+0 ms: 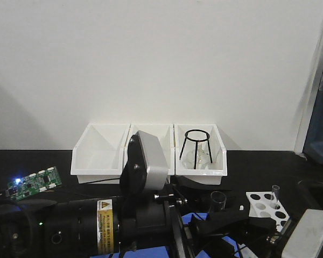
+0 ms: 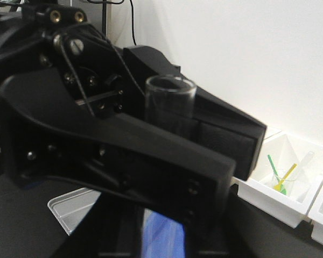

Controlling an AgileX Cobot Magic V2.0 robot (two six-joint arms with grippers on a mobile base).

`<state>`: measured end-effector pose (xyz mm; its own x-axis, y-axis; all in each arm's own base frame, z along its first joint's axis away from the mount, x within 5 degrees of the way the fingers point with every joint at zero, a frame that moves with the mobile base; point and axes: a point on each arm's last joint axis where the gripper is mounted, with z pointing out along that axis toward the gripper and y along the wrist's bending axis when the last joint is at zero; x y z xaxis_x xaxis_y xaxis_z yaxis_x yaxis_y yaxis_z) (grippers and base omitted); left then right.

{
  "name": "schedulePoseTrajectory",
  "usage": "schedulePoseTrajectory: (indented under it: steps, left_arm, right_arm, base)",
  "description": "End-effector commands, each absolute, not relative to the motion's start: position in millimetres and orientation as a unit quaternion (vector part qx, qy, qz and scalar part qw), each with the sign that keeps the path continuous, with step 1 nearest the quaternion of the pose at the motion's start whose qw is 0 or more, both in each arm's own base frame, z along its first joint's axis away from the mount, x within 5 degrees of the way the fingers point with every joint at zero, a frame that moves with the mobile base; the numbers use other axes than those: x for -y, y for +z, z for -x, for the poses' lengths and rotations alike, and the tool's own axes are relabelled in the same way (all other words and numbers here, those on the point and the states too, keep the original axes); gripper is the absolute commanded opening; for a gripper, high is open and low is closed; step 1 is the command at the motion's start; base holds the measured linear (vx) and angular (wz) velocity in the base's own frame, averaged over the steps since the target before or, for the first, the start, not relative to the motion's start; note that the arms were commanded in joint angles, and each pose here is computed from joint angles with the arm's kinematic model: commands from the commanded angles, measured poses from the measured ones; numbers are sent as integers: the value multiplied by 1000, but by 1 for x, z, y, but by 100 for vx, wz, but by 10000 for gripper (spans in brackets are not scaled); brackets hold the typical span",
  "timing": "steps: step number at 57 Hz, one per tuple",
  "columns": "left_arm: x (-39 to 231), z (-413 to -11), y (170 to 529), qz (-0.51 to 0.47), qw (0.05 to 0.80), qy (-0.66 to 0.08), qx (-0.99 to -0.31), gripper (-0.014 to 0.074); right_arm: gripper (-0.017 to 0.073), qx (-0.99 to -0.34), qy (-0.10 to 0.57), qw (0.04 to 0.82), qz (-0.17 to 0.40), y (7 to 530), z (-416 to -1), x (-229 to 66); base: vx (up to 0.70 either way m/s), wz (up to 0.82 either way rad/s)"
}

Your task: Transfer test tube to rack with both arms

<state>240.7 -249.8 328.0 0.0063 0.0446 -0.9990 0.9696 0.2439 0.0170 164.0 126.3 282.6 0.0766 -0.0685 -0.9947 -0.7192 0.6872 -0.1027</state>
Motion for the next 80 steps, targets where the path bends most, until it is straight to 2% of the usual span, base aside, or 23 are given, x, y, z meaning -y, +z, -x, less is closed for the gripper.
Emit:
schedulePoseTrajectory:
  steps: [1, 7, 23, 31, 39, 45, 52, 55, 58, 63, 65, 73, 80]
  left_arm:
    - [249, -233, 355, -427, 574, -452, -533, 58]
    - [249, -233, 355, -427, 574, -452, -533, 130]
    - [249, -233, 355, -427, 573, -453, -533, 448]
    - [247, -230, 360, -428, 579, -453, -527, 519]
    - [236, -219, 381, -426, 603, -444, -508, 522]
    - [221, -211, 402, -408, 637, -401, -517, 503]
    - [196, -211, 417, -353, 671, -310, -574, 425]
    - [184, -210, 423, -327, 683, -269, -595, 349]
    - [175, -211, 425, -309, 689, -230, -614, 234]
    - [165, -209, 428, -293, 695, -197, -626, 39]
    - [162, -208, 428, -289, 696, -192, -629, -10]
    - [157, -205, 420, -281, 689, -181, -643, -10]
    - [156, -206, 409, -277, 677, -177, -658, -8]
  right_arm:
    - [-12, -589, 267, 701, 301, 303, -163, -128]
    - [-11, -589, 267, 701, 301, 303, -163, -128]
    - [-12, -590, 267, 700, 301, 303, -163, -128]
    - [-12, -590, 267, 700, 301, 303, -163, -128]
    - [-12, -593, 265, 698, 301, 302, -163, -128]
    - [-12, -606, 260, 692, 293, 300, -165, -127]
    - [-10, -629, 252, 690, 255, 299, -170, -121]
    - [-10, -630, 239, 697, 244, 299, -173, -117]
    - [-8, -628, 225, 707, 234, 299, -176, -112]
    - [-7, -630, 192, 724, 206, 301, -183, -100]
    - [-8, -627, 177, 733, 197, 302, -186, -94]
    - [-8, -606, 103, 772, 165, 309, -196, -68]
    - [-8, -598, 61, 792, 105, 311, -201, -42]
  base:
    - [0, 0]
    - [0, 0]
    - [0, 0]
    - [0, 0]
    - [0, 0]
    - [0, 0]
    - [0, 0]
    - [0, 0]
    - [0, 0]
    - [0, 0]
    - [0, 0]
    - [0, 0]
    - [0, 0]
